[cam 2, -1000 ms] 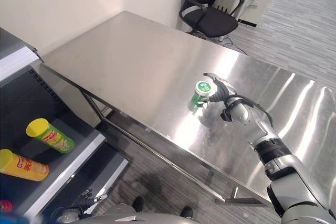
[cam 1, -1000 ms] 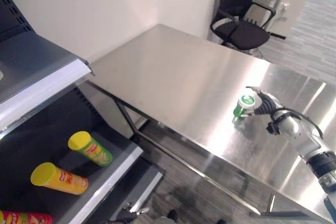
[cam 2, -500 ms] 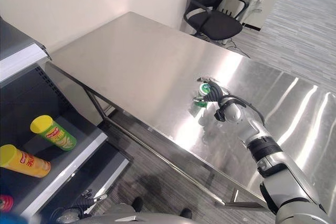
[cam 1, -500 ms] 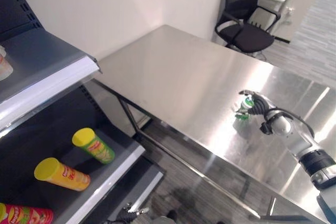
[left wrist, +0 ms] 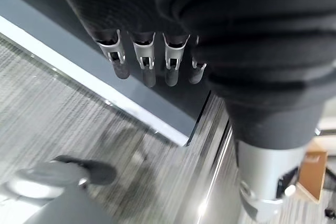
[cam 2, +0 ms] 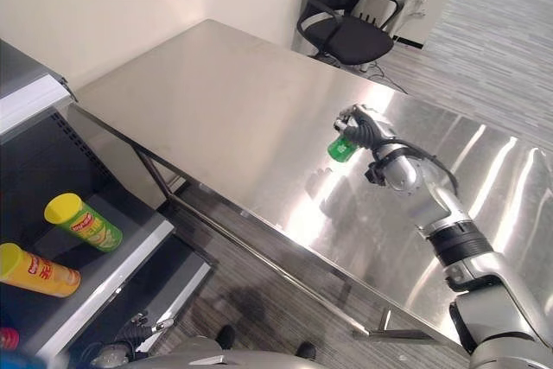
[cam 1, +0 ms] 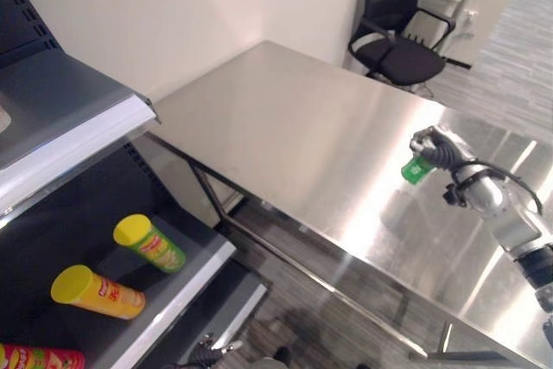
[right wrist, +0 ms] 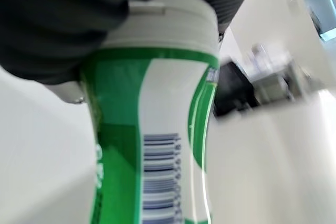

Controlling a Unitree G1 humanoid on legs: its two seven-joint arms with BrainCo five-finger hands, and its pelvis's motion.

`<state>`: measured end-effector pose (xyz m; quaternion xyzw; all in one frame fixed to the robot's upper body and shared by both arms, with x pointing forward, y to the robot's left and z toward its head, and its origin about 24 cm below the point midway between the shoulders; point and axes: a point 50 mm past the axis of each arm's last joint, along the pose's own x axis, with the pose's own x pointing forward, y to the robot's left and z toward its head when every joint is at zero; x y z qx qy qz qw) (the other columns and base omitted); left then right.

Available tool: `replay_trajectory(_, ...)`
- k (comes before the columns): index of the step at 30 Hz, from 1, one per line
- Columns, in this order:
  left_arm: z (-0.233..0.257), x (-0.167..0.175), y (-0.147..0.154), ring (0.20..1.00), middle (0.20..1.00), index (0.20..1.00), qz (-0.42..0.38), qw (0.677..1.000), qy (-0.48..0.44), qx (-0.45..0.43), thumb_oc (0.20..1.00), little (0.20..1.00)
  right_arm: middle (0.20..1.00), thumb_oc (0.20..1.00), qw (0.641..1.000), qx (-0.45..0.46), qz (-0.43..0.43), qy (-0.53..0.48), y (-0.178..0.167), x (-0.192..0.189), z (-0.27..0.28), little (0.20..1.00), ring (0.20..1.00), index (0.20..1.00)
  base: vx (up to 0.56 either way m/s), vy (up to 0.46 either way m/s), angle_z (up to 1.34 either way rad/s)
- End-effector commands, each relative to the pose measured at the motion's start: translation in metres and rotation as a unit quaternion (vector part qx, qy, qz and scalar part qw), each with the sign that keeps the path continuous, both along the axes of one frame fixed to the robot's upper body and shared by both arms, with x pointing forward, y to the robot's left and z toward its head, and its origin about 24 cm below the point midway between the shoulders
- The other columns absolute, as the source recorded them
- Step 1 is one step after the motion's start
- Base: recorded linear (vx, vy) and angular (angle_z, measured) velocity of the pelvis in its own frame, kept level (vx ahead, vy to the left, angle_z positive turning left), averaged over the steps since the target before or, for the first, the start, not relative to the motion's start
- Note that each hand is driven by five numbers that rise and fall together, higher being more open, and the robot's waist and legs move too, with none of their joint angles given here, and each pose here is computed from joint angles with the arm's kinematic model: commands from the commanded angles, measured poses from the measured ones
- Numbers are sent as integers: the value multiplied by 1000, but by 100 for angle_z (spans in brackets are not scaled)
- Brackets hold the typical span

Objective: Put the goods on the table back onto the shelves and tidy them up.

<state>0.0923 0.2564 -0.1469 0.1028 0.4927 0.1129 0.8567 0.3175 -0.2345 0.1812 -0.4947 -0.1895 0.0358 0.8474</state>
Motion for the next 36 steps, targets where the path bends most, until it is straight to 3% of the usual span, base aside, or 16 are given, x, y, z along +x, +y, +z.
replay_trajectory(1, 7, 19, 7, 1000, 1000, 1000, -14, 999, -24, 17, 1000, 1000, 200, 200, 995, 17, 38, -91, 1, -15, 42, 200, 200, 200, -19, -61, -4)
replay_trajectory(12, 16, 31, 10, 1000, 1000, 1000, -17, 998, -67, 10, 1000, 1000, 200, 200, 981, 20, 93, -167, 10, -41, 77, 200, 200, 200, -101, -165, 3)
replay_trajectory(20, 11, 27, 0, 1000, 1000, 1000, -5, 998, -65, -10, 1000, 1000, 200, 200, 981, -11, 67, -180, 1, -44, 82, 200, 200, 200, -206, -56, 116)
replay_trajectory(27, 5, 12, 3, 1000, 1000, 1000, 14, 999, -33, -4, 1000, 1000, 200, 200, 982, -10, 54, -181, -3, -44, 83, 200, 200, 200, -186, 189, 66)
replay_trajectory(31, 5, 16, -6, 1000, 1000, 1000, -38, 999, -29, -10, 1000, 1000, 200, 200, 982, -20, 18, -187, -17, -50, 83, 200, 200, 200, -168, 313, 95)
replay_trajectory(36, 6, 16, 0, 1000, 1000, 1000, -48, 999, -20, 4, 1000, 1000, 200, 200, 980, -12, -27, -195, -30, -53, 79, 200, 200, 200, -101, 295, 50)
